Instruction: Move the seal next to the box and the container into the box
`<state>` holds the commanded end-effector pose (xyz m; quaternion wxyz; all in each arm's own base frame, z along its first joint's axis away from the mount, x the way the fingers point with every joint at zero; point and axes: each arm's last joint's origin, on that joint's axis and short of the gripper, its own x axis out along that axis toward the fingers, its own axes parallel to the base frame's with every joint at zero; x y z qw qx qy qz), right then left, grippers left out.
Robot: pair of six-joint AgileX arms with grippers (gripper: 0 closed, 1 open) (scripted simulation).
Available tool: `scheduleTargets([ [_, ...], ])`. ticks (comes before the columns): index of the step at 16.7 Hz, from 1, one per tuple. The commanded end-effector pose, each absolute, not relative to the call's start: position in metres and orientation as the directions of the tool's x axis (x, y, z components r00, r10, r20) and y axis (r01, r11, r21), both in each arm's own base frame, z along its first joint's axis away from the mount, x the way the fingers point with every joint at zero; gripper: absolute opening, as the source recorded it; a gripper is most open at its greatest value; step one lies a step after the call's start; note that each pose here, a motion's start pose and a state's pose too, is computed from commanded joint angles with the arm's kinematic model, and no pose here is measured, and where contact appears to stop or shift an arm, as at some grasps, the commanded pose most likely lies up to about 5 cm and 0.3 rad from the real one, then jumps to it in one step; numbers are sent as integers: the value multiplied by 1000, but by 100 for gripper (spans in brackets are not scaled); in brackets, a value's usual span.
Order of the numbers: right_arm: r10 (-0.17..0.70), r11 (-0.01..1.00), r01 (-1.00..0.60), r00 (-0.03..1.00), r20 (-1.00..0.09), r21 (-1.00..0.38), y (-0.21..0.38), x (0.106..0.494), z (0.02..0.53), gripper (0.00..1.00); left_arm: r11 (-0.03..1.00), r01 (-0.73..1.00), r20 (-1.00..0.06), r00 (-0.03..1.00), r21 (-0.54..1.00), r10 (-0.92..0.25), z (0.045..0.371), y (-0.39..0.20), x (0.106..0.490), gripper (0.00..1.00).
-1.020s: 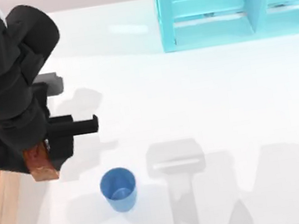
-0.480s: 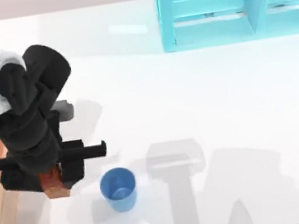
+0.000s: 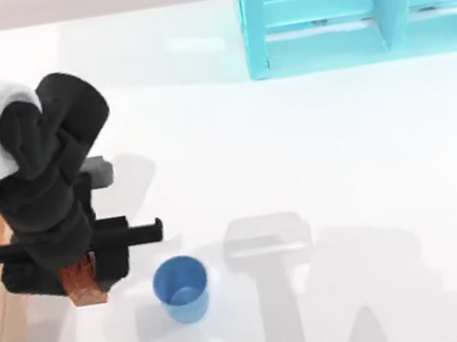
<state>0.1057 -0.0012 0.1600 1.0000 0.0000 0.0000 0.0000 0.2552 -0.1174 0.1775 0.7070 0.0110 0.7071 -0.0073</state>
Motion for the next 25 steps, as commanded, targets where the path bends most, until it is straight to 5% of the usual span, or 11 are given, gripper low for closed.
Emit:
scheduleTargets([
  [10,0,1000,0,1000,0,0,-1,106,160,100,1000,26,-1000,0,5,5,177,-117,255,98],
  [20,0,1000,0,1000,0,0,-1,106,160,100,1000,27,-1000,0,5,5,178,-118,255,100],
  [25,0,1000,0,1000,0,0,-1,106,160,100,1000,22,-1000,3,2,2,220,-120,261,100],
])
